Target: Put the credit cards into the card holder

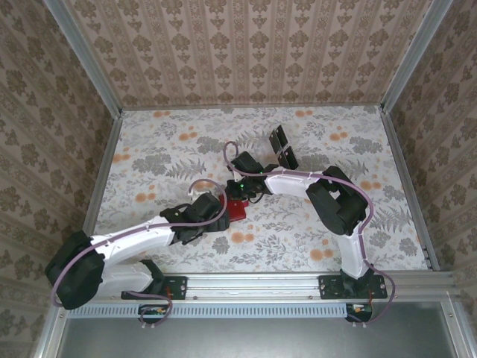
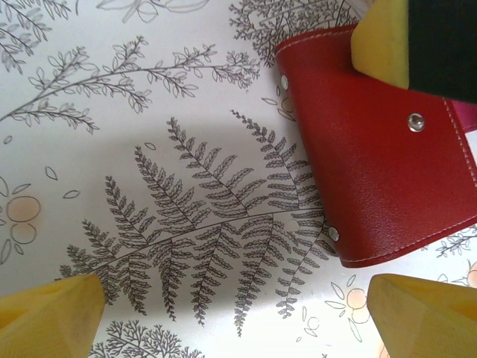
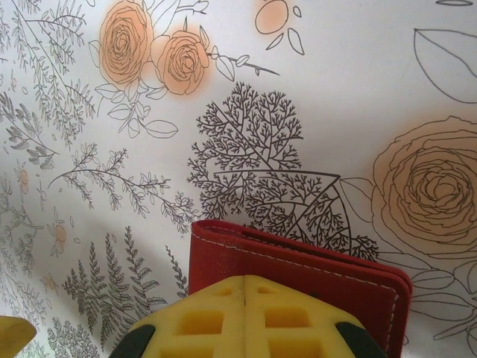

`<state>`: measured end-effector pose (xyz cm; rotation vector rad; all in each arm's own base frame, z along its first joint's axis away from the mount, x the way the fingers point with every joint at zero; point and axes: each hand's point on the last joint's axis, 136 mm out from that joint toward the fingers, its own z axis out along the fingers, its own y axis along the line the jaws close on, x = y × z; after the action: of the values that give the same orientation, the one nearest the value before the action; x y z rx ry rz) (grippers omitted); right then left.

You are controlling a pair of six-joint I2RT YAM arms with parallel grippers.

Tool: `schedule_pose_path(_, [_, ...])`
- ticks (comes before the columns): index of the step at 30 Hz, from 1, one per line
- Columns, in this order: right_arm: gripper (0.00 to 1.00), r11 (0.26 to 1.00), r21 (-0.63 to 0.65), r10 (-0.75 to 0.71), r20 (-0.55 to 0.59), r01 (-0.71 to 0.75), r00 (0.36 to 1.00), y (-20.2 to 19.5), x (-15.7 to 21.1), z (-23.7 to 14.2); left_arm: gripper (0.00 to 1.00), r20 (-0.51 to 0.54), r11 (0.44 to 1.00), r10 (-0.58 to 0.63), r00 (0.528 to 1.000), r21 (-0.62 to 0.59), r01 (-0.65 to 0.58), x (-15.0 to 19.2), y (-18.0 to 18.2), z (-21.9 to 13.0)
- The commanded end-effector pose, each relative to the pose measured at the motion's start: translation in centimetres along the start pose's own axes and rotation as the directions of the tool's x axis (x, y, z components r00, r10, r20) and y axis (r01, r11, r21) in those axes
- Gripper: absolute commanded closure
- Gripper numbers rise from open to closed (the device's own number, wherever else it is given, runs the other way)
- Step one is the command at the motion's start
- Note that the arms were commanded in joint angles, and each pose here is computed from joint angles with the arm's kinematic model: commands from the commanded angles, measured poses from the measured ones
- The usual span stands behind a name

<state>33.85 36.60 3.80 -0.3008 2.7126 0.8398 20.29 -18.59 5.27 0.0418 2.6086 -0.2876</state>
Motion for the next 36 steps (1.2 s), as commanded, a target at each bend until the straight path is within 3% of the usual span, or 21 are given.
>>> schedule_pose_path(1, [1.0,0.999,-0.01,0.031,-0.032,-0.032,0.999,-0.7,1.0,0.9,0.0,0.034,1.0,-0.024,0.999,-0.008,0.024,-1.0,-0.5,-0.2])
schedule_pose_path(36, [1.0,0.994,-0.053,0.096,-0.023,-0.097,0.995,-0.8,1.8,1.2,0.0,0.087,1.0,0.009,0.996,-0.022,-0.007,-2.5,-2.1,1.2])
